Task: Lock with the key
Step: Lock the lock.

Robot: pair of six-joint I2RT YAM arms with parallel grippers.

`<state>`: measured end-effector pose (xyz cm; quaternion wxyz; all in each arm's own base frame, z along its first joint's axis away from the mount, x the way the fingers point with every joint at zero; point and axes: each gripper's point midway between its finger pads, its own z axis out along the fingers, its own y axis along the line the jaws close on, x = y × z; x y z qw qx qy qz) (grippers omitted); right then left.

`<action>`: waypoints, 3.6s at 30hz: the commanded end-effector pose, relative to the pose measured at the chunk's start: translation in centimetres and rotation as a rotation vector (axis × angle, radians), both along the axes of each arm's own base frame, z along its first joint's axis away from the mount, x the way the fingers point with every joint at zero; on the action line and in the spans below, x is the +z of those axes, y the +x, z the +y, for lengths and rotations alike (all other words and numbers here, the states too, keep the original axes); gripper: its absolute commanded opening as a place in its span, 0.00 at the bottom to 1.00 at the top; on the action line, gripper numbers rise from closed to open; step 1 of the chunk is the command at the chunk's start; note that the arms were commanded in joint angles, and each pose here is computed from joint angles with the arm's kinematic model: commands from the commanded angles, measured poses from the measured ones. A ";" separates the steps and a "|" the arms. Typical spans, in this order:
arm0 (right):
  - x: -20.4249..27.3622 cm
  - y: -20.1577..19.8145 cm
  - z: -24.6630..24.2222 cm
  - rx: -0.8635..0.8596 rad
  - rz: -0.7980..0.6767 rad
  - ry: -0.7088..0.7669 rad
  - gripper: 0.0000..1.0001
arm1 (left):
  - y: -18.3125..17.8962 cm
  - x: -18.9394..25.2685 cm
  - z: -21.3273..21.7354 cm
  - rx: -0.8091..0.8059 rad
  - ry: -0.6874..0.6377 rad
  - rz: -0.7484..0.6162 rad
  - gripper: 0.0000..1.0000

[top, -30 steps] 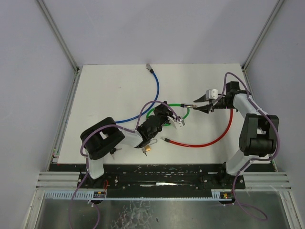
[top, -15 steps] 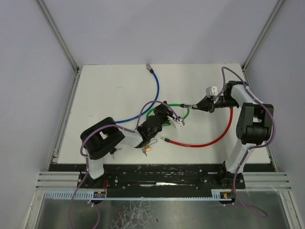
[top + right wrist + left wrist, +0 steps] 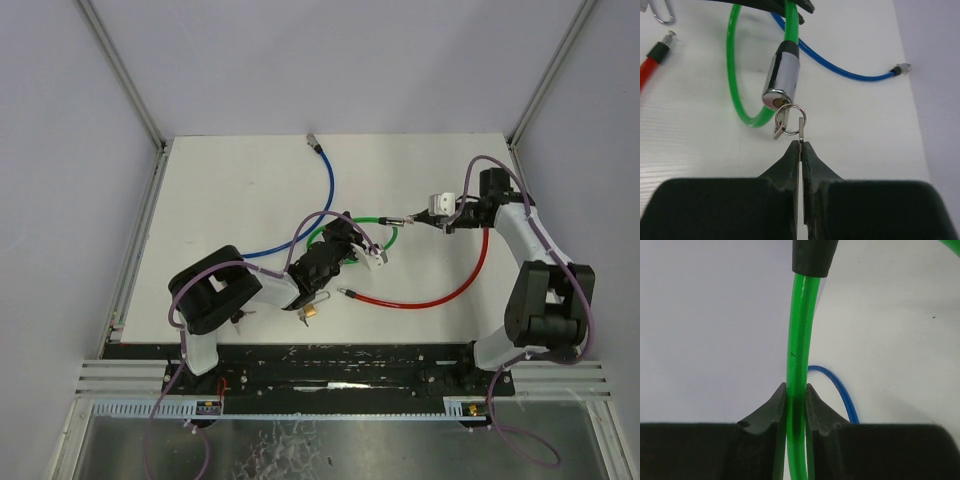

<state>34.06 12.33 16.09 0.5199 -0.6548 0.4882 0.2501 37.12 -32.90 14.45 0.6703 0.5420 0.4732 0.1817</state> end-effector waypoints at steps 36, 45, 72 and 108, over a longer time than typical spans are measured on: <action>4.2 -0.8 -0.6 -0.077 -0.522 -0.243 0.06 | 0.1 -4.1 0.9 0.050 0.130 0.090 0.00; 2.8 -2.3 -0.7 -0.037 -0.514 -0.286 0.18 | 0.1 -4.2 1.2 0.064 0.129 0.085 0.00; 1.9 -2.5 0.9 0.035 0.119 -0.105 0.60 | -0.1 -3.4 1.5 0.059 0.137 0.056 0.00; -2.6 -5.6 2.5 -0.469 0.821 0.243 0.52 | -0.4 -3.6 1.8 0.069 0.102 0.077 0.00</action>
